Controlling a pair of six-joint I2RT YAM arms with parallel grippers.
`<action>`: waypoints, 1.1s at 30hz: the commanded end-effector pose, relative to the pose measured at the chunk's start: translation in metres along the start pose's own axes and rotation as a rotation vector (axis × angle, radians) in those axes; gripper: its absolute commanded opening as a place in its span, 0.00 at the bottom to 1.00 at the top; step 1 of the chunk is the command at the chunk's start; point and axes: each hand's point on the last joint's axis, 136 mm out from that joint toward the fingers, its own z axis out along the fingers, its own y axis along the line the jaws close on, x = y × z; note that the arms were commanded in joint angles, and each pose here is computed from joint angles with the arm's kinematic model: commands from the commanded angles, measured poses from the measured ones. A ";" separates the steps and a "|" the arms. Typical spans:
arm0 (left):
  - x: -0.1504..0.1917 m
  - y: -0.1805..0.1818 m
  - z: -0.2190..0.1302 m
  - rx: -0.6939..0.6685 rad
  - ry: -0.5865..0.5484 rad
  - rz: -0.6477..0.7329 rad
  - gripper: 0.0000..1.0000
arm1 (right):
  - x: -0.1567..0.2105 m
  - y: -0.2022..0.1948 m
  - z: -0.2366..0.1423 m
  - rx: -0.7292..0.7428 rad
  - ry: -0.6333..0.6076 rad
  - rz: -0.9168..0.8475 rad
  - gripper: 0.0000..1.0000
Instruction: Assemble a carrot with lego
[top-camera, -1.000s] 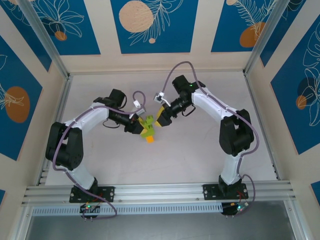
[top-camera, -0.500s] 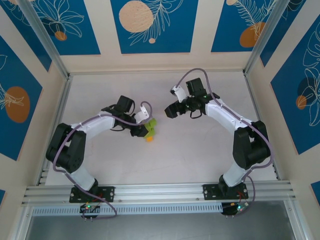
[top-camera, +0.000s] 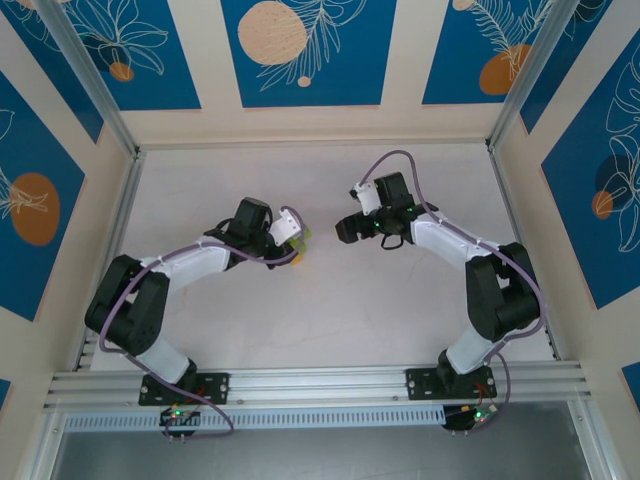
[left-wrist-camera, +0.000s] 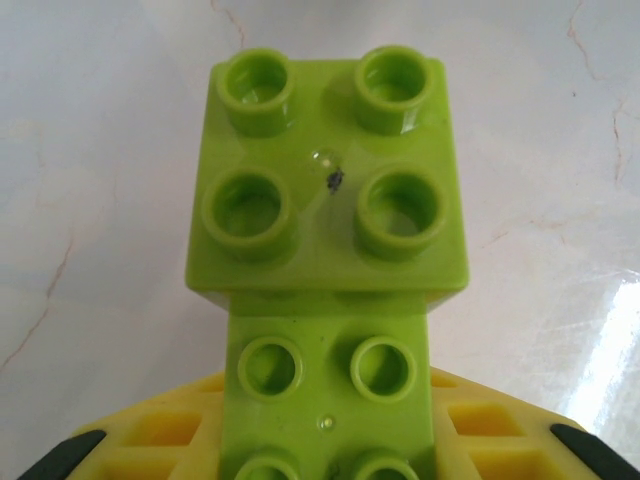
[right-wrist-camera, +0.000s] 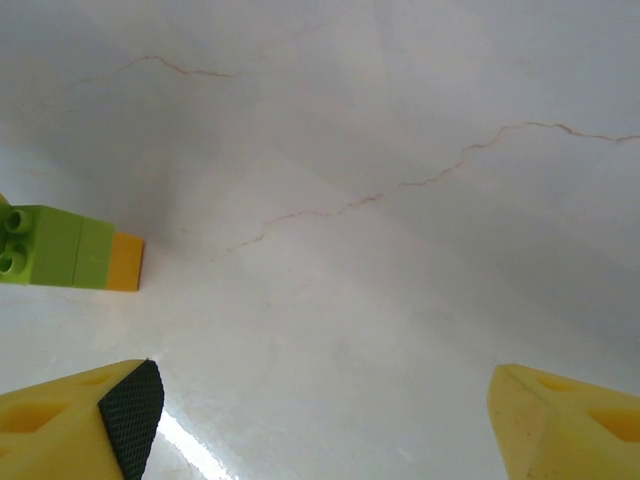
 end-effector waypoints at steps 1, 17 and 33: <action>-0.014 0.002 0.002 -0.015 -0.033 0.009 0.26 | -0.007 -0.001 -0.007 0.007 -0.038 0.015 0.85; -0.016 -0.012 0.004 0.091 0.007 -0.002 0.99 | -0.010 0.007 -0.004 -0.031 -0.027 0.021 0.85; -0.043 0.049 -0.037 -0.115 -0.008 0.025 0.99 | 0.008 0.017 0.005 -0.055 0.014 0.015 0.85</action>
